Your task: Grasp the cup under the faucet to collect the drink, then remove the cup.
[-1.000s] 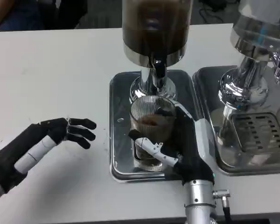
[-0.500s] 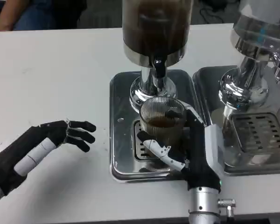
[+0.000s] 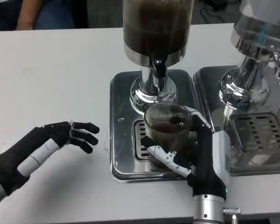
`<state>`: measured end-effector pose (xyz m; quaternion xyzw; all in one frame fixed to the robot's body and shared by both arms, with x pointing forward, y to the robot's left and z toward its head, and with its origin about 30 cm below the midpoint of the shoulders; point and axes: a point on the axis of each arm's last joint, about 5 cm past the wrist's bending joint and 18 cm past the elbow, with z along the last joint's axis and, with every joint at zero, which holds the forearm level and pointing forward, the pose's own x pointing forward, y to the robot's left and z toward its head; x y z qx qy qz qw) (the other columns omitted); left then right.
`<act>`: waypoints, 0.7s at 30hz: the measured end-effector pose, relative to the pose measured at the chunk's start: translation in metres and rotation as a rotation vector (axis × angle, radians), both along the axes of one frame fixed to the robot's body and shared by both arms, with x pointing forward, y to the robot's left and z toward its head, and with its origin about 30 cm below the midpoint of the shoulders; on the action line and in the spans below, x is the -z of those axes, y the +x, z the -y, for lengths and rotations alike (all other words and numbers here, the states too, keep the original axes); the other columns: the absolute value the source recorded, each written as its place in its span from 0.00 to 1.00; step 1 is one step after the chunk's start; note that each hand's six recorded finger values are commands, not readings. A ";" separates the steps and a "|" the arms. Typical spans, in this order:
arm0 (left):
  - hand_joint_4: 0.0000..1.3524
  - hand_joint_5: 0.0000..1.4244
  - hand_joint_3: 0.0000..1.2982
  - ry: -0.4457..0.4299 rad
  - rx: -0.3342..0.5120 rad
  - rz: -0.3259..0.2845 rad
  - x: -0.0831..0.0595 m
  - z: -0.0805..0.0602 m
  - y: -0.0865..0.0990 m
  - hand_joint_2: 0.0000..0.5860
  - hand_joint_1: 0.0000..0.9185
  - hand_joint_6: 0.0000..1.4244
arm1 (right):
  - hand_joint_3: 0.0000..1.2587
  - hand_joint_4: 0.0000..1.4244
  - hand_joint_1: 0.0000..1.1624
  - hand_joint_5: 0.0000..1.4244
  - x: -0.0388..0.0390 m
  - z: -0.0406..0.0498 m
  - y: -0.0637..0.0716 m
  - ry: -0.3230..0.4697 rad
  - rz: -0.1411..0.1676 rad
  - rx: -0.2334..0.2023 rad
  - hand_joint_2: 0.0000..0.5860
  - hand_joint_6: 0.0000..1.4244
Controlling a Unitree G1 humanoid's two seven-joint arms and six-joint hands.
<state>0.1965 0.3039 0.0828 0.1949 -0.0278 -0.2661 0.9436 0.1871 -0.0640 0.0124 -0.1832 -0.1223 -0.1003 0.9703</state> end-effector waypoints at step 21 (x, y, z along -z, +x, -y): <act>0.31 0.33 0.32 0.005 0.044 0.026 -0.003 0.008 0.009 0.17 0.00 0.21 | 0.58 0.63 0.88 0.76 0.0010 0.0082 -0.017 0.045 0.041 0.101 0.10 1.00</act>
